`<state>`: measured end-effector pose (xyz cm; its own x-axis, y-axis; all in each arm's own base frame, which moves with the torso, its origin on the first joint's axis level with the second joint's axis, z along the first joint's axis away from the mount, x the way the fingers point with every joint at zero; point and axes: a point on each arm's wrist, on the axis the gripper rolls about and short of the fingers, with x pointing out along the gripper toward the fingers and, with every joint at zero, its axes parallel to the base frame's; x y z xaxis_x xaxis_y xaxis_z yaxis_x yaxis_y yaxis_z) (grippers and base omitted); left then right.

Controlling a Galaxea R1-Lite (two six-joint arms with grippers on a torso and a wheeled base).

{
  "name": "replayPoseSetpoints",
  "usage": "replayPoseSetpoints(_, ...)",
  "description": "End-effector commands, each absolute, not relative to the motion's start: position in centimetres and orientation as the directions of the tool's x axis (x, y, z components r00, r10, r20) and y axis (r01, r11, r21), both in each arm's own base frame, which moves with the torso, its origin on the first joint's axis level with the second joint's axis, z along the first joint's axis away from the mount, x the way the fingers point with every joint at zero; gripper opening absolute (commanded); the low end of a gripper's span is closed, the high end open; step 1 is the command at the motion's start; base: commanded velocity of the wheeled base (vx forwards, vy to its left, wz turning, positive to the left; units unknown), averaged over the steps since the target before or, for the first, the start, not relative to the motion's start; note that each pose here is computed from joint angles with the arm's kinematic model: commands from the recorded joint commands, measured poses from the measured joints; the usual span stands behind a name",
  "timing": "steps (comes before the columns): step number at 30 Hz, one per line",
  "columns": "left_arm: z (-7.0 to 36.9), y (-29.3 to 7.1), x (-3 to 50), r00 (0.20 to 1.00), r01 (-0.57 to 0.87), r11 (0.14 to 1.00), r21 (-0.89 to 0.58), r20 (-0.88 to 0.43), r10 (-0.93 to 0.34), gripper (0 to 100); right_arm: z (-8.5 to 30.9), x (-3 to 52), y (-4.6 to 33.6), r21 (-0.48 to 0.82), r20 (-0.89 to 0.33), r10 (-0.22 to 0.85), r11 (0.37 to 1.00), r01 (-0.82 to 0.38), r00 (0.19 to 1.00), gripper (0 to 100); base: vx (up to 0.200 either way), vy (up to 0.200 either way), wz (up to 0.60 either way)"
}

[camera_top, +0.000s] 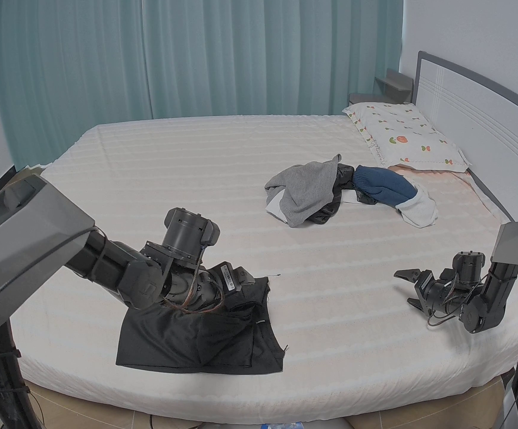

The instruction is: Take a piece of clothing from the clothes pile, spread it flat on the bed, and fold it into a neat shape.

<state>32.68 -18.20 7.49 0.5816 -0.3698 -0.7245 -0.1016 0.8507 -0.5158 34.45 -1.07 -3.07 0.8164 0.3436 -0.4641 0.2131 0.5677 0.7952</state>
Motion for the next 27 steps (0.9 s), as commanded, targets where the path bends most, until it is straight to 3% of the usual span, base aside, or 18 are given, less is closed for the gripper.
replayPoseSetpoints(1,9.2,-16.1,31.4,0.605,-0.123,0.837,-0.534,-0.708,-0.363,100,-3.1,34.5,-1.0,0.795,-0.465,0.345,0.568,0.213,0.815,100,0.0,0.0,0.0)
replayPoseSetpoints(4,9.4,-14.7,30.7,0.584,-0.167,0.796,-0.581,-0.709,-0.395,100,-3.1,34.4,-1.1,0.795,-0.465,0.344,0.568,0.214,0.816,100,0.0,0.133,0.0)
replayPoseSetpoints(5,9.6,-12.9,30.3,0.561,-0.209,0.727,-0.654,-0.689,-0.459,100,-3.1,34.5,-1.0,0.795,-0.465,0.345,0.568,0.213,0.815,100,0.0,0.2,0.0)
replayPoseSetpoints(9,9.3,-9.8,30.0,0.574,-0.256,0.656,-0.711,-0.657,-0.489,100,-3.1,34.5,-1.0,0.795,-0.465,0.345,0.568,0.213,0.815,100,0.0,0.2,0.0)
replayPoseSetpoints(22,6.5,-4.7,29.7,0.593,-0.347,0.583,-0.734,-0.654,-0.47,100,-2.9,34.4,-0.4,0.793,-0.464,0.353,0.575,0.203,0.812,100,0.0,0.2,0.0)
replayPoseSetpoints(27,4.8,-3.8,30.2,0.572,-0.402,0.579,-0.71,-0.688,-0.447,100,-1.2,33.2,2.8,0.756,-0.463,0.357,0.637,0.151,0.811,100,0.0,0.2,0.0)
